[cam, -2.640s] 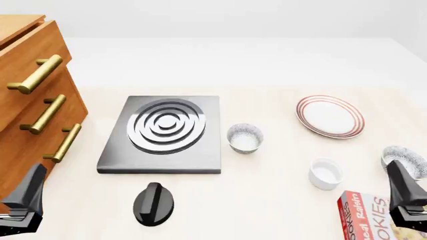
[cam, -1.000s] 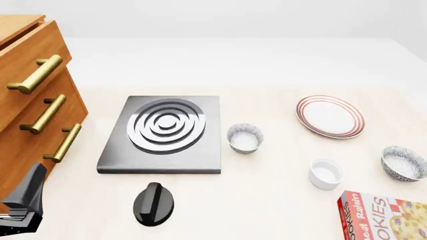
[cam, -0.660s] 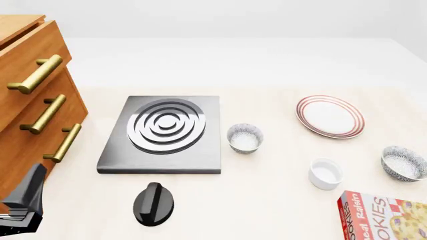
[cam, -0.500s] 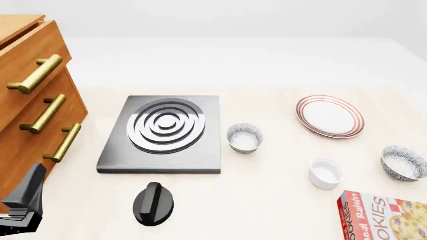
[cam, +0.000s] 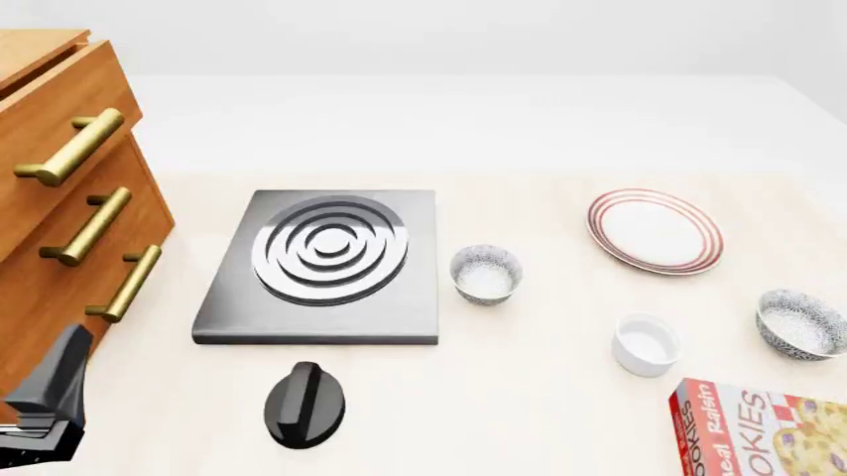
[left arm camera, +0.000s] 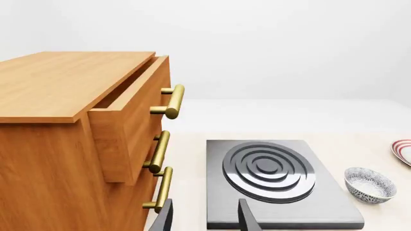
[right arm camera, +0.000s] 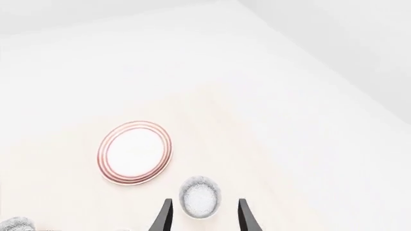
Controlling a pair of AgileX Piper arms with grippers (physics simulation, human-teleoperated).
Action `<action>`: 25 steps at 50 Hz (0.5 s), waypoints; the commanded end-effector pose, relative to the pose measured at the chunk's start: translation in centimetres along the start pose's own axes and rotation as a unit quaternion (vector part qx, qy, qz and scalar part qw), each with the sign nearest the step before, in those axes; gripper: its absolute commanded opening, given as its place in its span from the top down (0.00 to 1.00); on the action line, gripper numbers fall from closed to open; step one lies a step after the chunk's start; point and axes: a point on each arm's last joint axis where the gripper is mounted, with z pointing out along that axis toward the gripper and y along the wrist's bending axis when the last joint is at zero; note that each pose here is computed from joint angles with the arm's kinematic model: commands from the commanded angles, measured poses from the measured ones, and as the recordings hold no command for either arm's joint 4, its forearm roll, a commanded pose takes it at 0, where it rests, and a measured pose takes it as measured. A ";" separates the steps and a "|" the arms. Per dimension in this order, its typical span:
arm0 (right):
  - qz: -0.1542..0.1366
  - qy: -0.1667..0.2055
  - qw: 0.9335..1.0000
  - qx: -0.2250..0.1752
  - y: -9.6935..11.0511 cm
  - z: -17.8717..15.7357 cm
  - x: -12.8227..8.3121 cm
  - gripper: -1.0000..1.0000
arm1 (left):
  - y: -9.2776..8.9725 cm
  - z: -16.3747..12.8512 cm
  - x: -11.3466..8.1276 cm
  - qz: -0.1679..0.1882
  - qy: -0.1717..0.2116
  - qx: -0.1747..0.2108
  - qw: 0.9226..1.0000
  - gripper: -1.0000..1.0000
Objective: Pick the akita bowl next to the plate and place it on the plate.
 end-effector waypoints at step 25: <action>-0.008 0.055 0.998 0.023 -1.0 5.9 1.4 0.00 | 0.0 0.0 0.0 0.000 0.000 0.000 1.000 0.00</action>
